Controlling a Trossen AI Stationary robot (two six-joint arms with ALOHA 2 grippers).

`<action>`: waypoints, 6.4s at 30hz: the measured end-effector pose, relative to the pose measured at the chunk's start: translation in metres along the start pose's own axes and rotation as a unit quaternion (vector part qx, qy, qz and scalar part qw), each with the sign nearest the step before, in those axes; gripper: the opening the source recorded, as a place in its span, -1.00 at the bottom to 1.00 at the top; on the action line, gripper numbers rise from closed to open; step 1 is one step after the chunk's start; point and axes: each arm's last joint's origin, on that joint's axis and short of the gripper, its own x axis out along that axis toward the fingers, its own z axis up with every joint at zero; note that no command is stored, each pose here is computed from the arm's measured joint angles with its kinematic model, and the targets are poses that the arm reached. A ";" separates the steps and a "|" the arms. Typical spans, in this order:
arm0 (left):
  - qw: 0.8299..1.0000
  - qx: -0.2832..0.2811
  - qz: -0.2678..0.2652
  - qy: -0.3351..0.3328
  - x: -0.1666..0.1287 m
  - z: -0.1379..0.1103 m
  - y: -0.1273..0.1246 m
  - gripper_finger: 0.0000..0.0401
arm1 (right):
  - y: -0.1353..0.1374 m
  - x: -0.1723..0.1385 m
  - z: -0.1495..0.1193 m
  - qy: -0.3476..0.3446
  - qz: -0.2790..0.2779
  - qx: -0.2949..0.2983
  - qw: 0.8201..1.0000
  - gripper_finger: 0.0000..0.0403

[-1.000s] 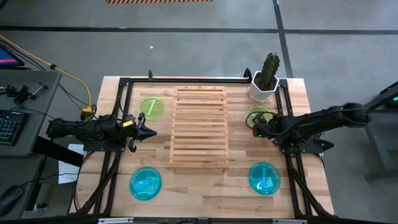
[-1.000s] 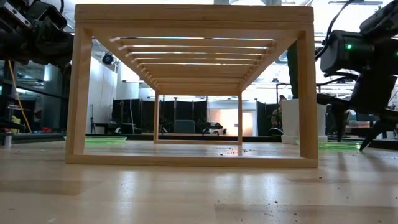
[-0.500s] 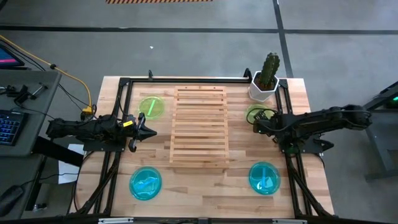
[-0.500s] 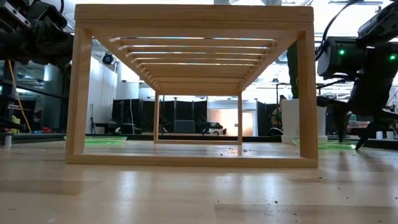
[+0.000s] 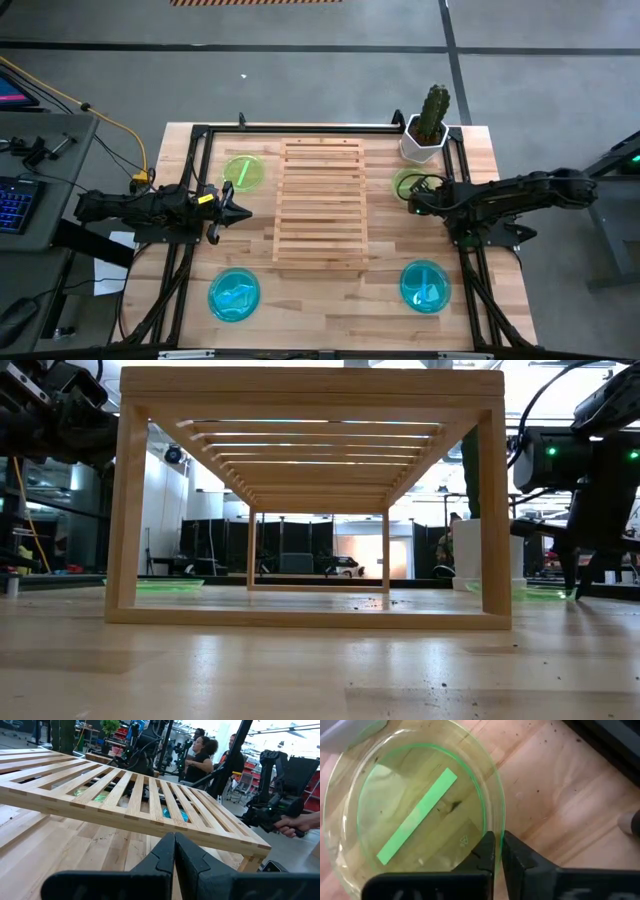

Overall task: Place and stack plates onto a shelf
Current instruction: Put the right green plate on the shelf, then put the left blue plate on the shelf

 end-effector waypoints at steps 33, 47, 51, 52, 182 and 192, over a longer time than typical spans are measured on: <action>1.000 0.000 0.000 0.000 0.000 0.000 0.000 -0.98 | 0.041 -0.150 0.030 -0.048 0.068 -0.243 0.967 -1.00; 1.000 0.000 0.000 0.000 0.000 0.000 0.000 -0.98 | 0.061 -0.231 0.066 -0.048 0.171 -0.335 0.925 -1.00; 1.000 0.000 0.000 0.000 0.000 0.000 0.000 -0.98 | 0.068 -0.247 0.074 -0.077 0.223 -0.317 0.918 -1.00; 1.000 0.000 0.000 0.000 0.000 0.000 0.000 -0.98 | 0.070 -0.251 0.074 -0.083 0.239 -0.313 0.915 -1.00; 0.995 -0.040 -0.022 -0.084 -0.002 0.016 -0.004 -0.98 | 0.123 -0.255 0.059 0.007 0.448 -0.520 0.727 -0.24; 0.922 -0.149 0.012 -0.356 -0.023 0.072 -0.011 -0.98 | 0.117 -0.260 0.048 -0.009 0.443 -0.506 0.740 -0.24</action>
